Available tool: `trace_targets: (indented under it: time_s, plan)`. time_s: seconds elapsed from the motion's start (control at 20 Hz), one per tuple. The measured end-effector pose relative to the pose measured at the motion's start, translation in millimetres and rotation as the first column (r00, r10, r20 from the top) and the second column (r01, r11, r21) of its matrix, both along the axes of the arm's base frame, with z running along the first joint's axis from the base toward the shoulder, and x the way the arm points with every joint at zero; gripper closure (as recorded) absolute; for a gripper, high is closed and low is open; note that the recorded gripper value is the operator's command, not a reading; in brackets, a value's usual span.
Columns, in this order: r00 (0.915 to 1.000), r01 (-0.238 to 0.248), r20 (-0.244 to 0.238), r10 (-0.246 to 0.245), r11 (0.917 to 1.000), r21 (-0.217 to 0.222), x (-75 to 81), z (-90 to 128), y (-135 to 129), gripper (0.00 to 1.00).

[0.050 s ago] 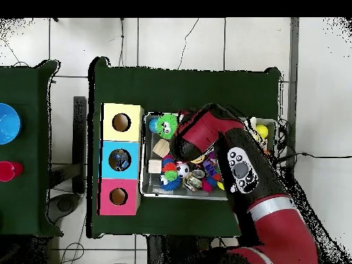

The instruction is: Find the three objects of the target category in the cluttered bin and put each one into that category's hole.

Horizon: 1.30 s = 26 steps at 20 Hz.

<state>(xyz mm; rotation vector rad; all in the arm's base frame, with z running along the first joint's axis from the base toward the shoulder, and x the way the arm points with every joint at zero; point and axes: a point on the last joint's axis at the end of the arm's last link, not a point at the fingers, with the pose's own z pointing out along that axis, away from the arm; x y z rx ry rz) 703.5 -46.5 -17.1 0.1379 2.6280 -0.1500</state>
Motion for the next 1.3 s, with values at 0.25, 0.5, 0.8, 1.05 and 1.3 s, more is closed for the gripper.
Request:
trace_targets:
  time_s: [0.25, 0.5, 0.8, 1.05, 1.3]
  plan:
    - [0.9898, 0.142, -0.008, -0.142, 0.9862, 0.085, -2.6, 4.6, -48.6, 1.00]
    - [0.9739, 0.227, -0.011, -0.227, 0.9666, 0.120, -0.2, 28.9, -82.5, 1.00]
    - [0.9720, 0.231, 0.016, -0.234, 0.9663, 0.114, 9.7, 64.5, -106.1, 1.00]
    - [0.9805, 0.190, 0.030, -0.194, 0.9767, 0.099, 17.5, 79.7, -103.8, 1.00]
    - [0.9858, 0.161, 0.029, -0.165, 0.9813, 0.105, 21.5, 86.5, -104.5, 1.00]
